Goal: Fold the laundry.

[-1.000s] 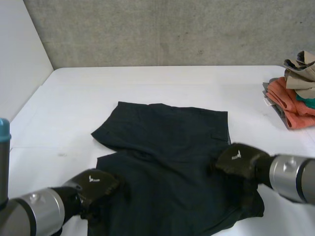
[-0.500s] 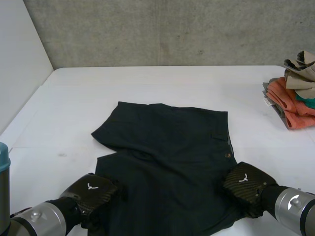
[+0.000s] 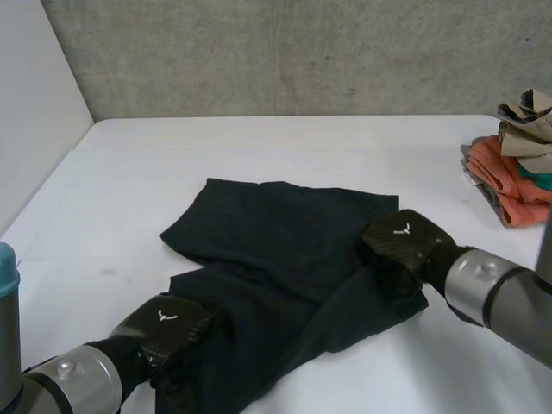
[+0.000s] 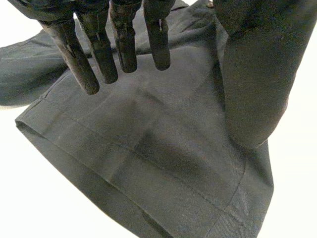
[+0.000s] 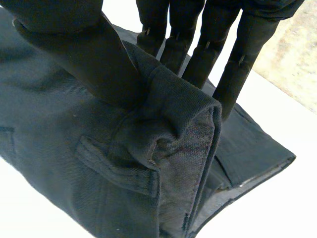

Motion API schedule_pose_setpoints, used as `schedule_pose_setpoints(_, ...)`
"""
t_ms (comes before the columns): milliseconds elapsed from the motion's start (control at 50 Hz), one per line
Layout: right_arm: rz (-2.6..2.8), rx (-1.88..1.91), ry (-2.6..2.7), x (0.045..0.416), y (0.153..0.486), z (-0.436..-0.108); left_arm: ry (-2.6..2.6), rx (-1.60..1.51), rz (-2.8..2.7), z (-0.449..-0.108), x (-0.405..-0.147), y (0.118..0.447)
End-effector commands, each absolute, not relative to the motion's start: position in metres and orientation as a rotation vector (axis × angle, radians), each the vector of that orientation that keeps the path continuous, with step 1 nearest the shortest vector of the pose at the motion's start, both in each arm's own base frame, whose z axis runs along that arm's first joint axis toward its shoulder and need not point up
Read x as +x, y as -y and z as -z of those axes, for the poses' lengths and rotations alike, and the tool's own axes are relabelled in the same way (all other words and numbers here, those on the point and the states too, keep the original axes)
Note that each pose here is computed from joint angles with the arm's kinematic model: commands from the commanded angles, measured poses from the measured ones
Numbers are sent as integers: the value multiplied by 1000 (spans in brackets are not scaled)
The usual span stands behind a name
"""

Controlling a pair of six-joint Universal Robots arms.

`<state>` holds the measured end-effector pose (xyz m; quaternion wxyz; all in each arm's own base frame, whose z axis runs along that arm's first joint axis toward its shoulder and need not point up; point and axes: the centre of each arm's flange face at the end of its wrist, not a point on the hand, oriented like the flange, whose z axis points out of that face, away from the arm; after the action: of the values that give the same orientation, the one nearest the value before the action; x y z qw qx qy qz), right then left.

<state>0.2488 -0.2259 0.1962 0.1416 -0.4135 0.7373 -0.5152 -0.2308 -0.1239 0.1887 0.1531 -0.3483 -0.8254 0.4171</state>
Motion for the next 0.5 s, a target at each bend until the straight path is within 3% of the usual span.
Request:
schedule_pose_setpoints(20,1526,-1140,-2247,251,245,-188,2384,-971,-1148,-186,-236,126)
schedule_pose_setpoints(340,1605,-1095,-2254,251,250,-185,2496,-984,-1084,-171,-238,133)
schedule_pose_setpoints(500,1599,-1097,-2261,251,249,-182,2495,-907,-1184,-197,-233,136)
